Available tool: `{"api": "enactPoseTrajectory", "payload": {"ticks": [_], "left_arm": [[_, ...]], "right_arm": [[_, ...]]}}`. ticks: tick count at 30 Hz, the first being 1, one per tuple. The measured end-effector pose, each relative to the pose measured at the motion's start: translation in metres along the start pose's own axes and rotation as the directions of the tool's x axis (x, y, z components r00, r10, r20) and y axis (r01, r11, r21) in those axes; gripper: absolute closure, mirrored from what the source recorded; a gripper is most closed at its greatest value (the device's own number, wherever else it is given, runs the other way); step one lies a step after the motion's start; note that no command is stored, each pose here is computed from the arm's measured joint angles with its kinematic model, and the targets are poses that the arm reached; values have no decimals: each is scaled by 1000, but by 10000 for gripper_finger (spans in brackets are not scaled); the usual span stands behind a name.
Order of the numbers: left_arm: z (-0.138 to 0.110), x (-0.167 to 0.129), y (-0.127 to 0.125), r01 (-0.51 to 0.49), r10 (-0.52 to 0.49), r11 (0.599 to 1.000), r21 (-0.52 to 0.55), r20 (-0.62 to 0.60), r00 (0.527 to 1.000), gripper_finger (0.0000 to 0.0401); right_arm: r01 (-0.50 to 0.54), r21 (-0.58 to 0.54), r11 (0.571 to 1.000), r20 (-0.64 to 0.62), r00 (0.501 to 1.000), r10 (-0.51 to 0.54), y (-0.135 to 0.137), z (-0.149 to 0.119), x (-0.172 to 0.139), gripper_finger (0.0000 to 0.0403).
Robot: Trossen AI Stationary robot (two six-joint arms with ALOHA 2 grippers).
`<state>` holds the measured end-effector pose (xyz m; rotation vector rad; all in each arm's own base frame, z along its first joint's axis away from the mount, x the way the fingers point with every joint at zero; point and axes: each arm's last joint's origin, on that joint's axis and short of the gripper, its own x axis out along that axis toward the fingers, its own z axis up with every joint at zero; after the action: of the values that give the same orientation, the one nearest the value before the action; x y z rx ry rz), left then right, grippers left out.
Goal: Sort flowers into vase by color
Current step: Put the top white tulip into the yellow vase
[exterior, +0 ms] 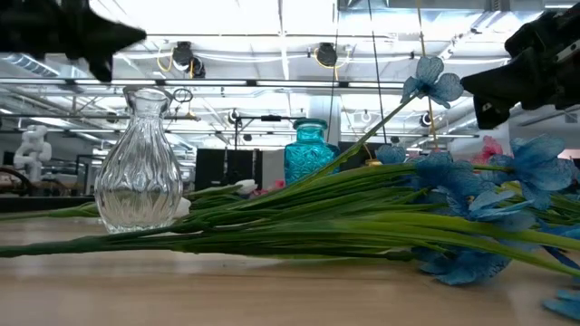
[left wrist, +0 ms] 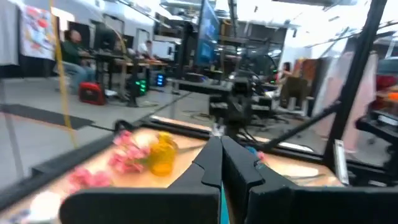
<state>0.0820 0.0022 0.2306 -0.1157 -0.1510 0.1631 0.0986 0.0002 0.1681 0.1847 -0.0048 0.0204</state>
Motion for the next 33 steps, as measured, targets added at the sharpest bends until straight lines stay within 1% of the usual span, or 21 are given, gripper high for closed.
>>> {"api": "enactPoseTrajectory", "payload": {"ticks": [4, 6, 8, 11, 13, 15, 17, 19, 20, 22, 24, 27, 29, 30, 33], "left_arm": [[61, -7, -3, -56, 53, 997, 62, 52, 997, 399], [92, -7, -5, -84, 80, 993, 80, 56, 995, 399], [125, -2, -8, -112, 107, 990, 81, 55, 993, 399], [167, 12, -16, -116, 114, 992, 44, 38, 993, 399], [186, 29, -21, -104, 105, 993, 46, -4, 994, 399], [194, 48, -28, -76, 81, 995, 65, -77, 994, 399], [190, 68, -32, -53, 68, 994, 92, -175, 982, 399], [178, 87, -36, -37, 69, 992, 122, -266, 961, 399], [169, 95, -37, -23, 64, 991, 134, -315, 947, 399], [149, 111, -39, -1, 69, 987, 160, -423, 904, 399], [129, 124, -40, 4, 80, 985, 170, -488, 869, 399], [104, 136, -41, 2, 91, 984, 177, -514, 853, 399], [88, 140, -40, -8, 111, 981, 191, -533, 839, 399], [81, 141, -39, -11, 118, 981, 196, -543, 832, 399], [68, 142, -37, -29, 136, 978, 206, -530, 837, 399]], "right_arm": [[0, 17, 1000, -4, 1000, 0, 0, 0, 0, 403], [2, 16, 1000, -5, 1000, -2, 0, 0, 0, 403], [23, 16, 1000, -2, 1000, -23, -1, 0, 0, 403], [83, 27, 996, 17, 996, -84, -2, 1, 0, 403], [133, 39, 990, 35, 990, -134, -4, 2, 0, 403], [161, 40, 986, 44, 986, -163, -5, 2, 0, 403], [175, 45, 983, 49, 983, -178, -5, 3, 0, 403], [175, 53, 983, 49, 983, -177, -5, 3, 0, 403], [174, 64, 983, 49, 983, -177, -5, 3, 0, 403], [171, 87, 981, 48, 983, -176, -5, 3, 0, 403], [170, 112, 979, 48, 983, -176, -5, 3, 0, 403], [173, 149, 973, 48, 982, -182, -5, 4, 0, 403], [190, 154, 970, 64, 977, -202, -4, 12, -2, 403], [214, 143, 966, 84, 970, -227, -3, 20, -4, 403], [334, 51, 941, 91, 937, -338, 0, 55, -10, 403]]}}
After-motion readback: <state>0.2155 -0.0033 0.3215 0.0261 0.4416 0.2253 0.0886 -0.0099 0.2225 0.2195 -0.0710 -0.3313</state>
